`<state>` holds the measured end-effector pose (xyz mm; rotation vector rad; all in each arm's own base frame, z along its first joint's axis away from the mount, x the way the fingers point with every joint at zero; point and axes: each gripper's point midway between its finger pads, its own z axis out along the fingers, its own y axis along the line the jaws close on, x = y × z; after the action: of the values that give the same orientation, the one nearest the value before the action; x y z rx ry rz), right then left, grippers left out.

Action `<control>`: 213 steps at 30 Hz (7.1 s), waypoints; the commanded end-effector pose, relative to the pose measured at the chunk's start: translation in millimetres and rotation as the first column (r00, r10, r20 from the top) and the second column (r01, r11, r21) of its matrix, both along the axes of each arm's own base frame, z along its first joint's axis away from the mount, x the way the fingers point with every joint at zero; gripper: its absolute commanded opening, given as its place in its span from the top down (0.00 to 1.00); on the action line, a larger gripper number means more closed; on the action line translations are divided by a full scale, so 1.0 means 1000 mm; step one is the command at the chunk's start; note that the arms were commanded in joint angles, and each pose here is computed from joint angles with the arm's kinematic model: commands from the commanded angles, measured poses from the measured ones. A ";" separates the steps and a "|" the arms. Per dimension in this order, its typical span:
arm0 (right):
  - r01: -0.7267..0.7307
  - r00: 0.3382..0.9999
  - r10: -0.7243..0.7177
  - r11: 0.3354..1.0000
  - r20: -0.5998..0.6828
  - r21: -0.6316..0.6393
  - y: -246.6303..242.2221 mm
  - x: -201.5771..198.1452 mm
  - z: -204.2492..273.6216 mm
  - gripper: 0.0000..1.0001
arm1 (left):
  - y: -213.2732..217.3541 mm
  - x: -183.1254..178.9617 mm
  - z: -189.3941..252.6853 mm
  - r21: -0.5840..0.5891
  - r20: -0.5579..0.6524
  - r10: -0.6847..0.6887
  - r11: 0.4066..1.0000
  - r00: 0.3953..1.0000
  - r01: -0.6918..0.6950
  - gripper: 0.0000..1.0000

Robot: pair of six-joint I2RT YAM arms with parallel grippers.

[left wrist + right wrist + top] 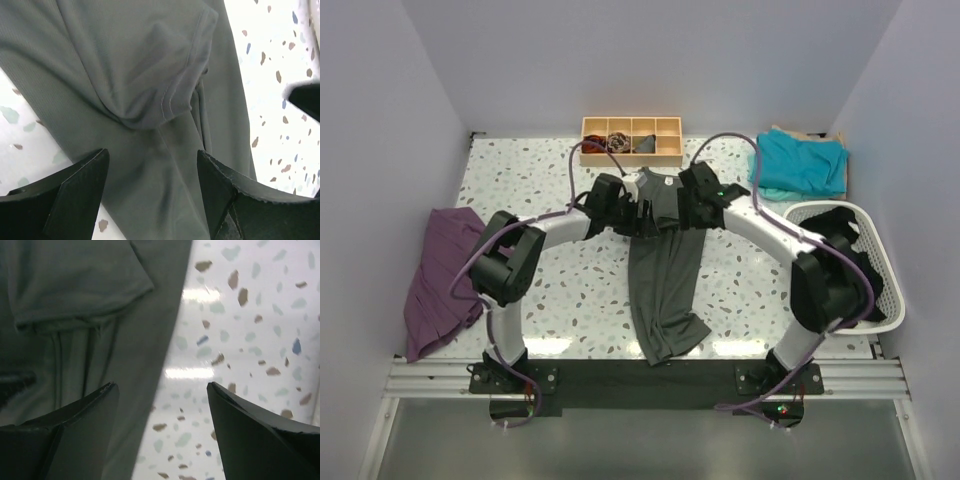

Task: Fold and stack the t-shirts
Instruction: Rotate the tshirt 90 degrees, then grab the bottom of the folded rectangular tshirt with both arms

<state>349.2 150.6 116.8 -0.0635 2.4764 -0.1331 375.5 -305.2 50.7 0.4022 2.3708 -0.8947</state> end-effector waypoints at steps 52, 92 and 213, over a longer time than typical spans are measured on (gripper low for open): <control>-0.099 0.976 0.079 0.991 0.203 0.090 0.023 0.219 0.035 0.25 | -0.007 -0.032 -0.006 0.022 0.023 -0.026 0.999 0.999 0.026 0.00; -0.220 0.976 0.219 0.973 0.021 0.068 0.040 0.070 -0.021 0.25 | 0.051 -0.032 0.034 0.164 0.101 0.166 0.970 0.981 -0.181 0.00; 0.110 0.991 -0.072 0.910 -0.109 0.400 0.004 -0.205 -0.056 0.15 | 0.036 -0.224 0.027 -0.090 0.041 -0.029 0.995 0.999 0.032 0.00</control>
<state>134.3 153.8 47.5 0.0602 2.6497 0.2750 151.8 -282.4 66.9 0.5297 2.3092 -0.9993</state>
